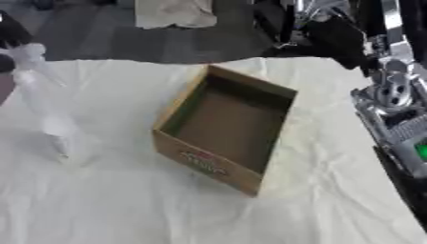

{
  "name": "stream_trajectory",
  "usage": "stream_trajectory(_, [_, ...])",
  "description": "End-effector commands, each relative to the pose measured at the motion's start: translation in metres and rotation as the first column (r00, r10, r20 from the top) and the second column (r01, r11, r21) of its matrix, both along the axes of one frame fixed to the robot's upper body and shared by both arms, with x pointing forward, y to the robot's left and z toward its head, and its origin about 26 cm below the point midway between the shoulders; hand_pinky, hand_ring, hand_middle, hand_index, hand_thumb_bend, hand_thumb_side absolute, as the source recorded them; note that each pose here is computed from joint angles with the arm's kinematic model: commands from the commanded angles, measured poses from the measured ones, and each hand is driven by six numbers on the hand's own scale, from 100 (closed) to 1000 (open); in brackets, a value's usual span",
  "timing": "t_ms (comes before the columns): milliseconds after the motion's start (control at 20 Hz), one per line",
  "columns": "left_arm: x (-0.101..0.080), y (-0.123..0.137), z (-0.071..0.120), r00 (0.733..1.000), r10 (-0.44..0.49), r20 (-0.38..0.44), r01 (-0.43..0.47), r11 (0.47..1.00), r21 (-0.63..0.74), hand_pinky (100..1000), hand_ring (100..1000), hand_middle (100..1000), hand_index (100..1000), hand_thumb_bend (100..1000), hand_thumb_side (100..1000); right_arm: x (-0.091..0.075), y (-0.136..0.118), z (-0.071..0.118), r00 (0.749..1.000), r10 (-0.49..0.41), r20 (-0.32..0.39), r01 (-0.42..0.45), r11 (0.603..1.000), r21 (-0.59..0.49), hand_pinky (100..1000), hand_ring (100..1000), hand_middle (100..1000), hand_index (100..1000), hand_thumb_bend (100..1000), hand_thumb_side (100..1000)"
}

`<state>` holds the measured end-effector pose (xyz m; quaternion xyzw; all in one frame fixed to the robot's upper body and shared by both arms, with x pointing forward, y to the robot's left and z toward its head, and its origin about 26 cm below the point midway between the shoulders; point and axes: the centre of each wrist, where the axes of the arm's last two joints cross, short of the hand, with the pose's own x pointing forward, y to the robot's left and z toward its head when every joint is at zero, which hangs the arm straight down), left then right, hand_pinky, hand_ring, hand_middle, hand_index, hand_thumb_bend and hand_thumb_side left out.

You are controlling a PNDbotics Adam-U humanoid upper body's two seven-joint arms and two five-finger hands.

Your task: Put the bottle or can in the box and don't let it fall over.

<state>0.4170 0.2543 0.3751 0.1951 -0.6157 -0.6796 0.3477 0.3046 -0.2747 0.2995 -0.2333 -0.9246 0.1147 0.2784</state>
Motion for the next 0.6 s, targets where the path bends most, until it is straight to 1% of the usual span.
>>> stream_trajectory(50, [-0.0051, 0.0016, 0.0137, 0.999, -0.003, 0.043, 0.003, 1.000, 0.011, 892, 762, 777, 871, 523, 732, -0.0033, -0.0004, 0.0066, 1.000, 0.000, 0.019, 0.000, 1.000, -0.009, 897, 755, 739, 754, 100, 286])
stream_trajectory(400, [-0.0035, 0.0020, 0.0134, 0.999, 0.004, 0.045, -0.004, 1.000, 0.007, 888, 768, 787, 871, 485, 730, -0.0032, -0.0001, 0.0062, 1.000, 0.003, 0.016, -0.003, 1.000, -0.008, 897, 755, 738, 753, 100, 286])
stream_trajectory(600, [-0.0010, 0.0044, 0.0115, 0.998, 0.027, 0.051, -0.027, 1.000, -0.012, 862, 740, 779, 869, 453, 709, -0.0031, -0.0001, 0.0056, 1.000, 0.004, 0.014, -0.004, 1.000, -0.008, 897, 755, 737, 750, 100, 291])
